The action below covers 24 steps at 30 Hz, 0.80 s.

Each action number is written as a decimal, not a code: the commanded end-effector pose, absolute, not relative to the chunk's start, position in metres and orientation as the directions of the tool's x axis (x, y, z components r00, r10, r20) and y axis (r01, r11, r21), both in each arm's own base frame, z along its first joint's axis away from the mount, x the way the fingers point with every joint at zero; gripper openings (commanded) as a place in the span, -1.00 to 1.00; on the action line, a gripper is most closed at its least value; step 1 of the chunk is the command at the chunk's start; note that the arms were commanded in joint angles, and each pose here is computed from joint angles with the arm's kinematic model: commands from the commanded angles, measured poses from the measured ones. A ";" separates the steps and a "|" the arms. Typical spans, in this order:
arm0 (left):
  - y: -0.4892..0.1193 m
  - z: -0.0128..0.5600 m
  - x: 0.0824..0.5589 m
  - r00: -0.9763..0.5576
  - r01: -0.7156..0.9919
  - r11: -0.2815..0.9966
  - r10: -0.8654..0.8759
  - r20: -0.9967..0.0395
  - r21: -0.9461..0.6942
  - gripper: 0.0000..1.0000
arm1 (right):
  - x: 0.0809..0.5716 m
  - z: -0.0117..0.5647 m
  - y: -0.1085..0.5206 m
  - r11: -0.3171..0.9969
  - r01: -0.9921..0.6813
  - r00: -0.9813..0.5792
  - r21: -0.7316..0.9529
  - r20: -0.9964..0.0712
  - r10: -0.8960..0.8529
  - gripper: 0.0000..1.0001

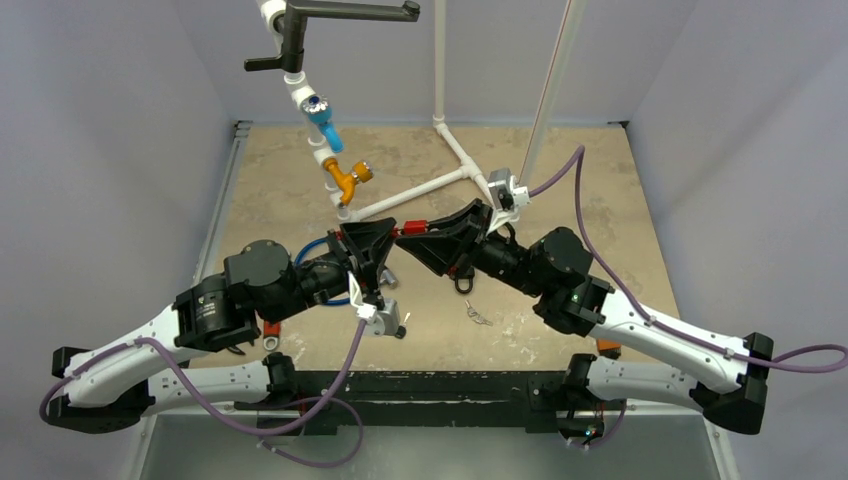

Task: Unlock with the key
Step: Unlock the lock.

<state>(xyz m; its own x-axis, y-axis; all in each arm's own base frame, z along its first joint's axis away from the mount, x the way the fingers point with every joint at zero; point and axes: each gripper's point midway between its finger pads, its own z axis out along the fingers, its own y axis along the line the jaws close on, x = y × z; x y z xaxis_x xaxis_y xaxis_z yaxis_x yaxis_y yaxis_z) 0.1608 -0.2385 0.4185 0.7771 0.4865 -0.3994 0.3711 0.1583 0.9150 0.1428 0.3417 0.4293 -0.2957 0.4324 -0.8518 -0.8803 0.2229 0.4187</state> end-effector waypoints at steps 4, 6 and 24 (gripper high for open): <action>-0.233 0.430 0.170 0.760 0.350 0.220 0.502 -0.413 0.911 -0.77 | 0.120 0.440 0.330 0.143 -0.904 -0.304 0.403 -0.841 0.448 -1.00; -0.232 0.432 0.171 0.755 0.348 0.230 0.506 -0.417 0.909 -0.77 | 0.121 0.438 0.326 0.152 -0.901 -0.299 0.406 -0.837 0.458 -1.00; -0.187 0.444 0.173 0.521 0.581 0.499 0.378 -0.765 0.643 0.58 | 0.125 0.423 0.307 0.199 -0.883 -0.277 0.424 -0.816 0.508 -1.00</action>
<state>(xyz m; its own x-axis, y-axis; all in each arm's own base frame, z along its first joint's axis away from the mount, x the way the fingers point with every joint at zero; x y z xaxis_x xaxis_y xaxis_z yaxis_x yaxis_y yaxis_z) 0.1803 -0.1956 0.4287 0.5409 0.4442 -0.7142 0.5566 0.4476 0.6999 0.1320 0.3062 0.4002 -0.2911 0.4574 -0.8403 -0.8614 0.2567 0.4382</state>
